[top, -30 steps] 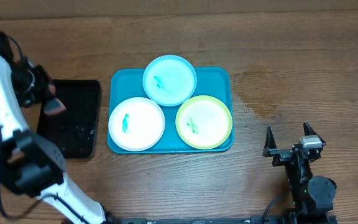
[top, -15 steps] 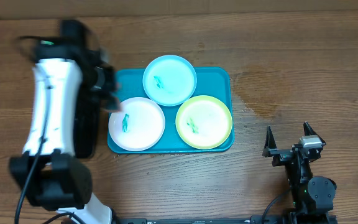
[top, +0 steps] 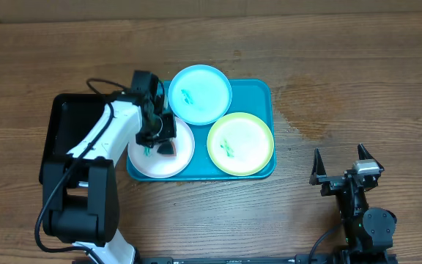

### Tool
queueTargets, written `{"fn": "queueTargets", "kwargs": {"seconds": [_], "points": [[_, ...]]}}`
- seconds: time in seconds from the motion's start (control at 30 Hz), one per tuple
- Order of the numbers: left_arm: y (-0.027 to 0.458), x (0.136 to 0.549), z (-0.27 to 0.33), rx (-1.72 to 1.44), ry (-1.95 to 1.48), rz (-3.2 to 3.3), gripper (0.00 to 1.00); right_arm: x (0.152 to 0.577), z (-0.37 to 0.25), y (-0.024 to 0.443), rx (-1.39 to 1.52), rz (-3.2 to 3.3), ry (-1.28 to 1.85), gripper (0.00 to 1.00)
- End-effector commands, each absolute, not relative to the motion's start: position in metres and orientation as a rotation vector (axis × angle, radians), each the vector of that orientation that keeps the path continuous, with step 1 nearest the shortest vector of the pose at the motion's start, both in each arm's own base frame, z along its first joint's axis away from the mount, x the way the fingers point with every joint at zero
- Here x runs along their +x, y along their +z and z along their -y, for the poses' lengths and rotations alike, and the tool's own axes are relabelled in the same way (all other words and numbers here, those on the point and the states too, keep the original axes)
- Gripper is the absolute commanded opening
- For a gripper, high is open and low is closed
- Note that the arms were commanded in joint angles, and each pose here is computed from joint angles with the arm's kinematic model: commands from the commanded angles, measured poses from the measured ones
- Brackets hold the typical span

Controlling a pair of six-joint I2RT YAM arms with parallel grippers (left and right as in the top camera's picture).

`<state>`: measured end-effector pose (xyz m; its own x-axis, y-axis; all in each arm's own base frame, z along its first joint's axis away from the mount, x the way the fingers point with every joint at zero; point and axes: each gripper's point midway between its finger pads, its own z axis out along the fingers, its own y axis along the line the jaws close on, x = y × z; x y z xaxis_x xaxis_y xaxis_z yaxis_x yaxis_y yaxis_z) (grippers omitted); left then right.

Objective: Clean dirty plates on tray and stack at the side
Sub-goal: 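Carry the sponge with the left gripper onto the white plate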

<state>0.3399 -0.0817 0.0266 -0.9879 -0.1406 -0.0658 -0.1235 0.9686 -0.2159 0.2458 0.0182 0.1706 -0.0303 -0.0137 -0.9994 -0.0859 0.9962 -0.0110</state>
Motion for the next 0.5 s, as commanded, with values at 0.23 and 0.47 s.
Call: {"fn": "queueTargets", "kwargs": {"seconds": [0.23, 0.47], "points": [[0.042, 0.344, 0.079, -0.221, -0.326, -3.040, 0.47, 0.246, -0.017, 0.169, -0.074, -1.595, 0.048, 1.00], [0.137, 0.374, 0.056, -0.264, -0.263, -2.944, 0.24, 0.246, -0.017, 0.169, -0.074, -1.595, 0.048, 1.00]]}}
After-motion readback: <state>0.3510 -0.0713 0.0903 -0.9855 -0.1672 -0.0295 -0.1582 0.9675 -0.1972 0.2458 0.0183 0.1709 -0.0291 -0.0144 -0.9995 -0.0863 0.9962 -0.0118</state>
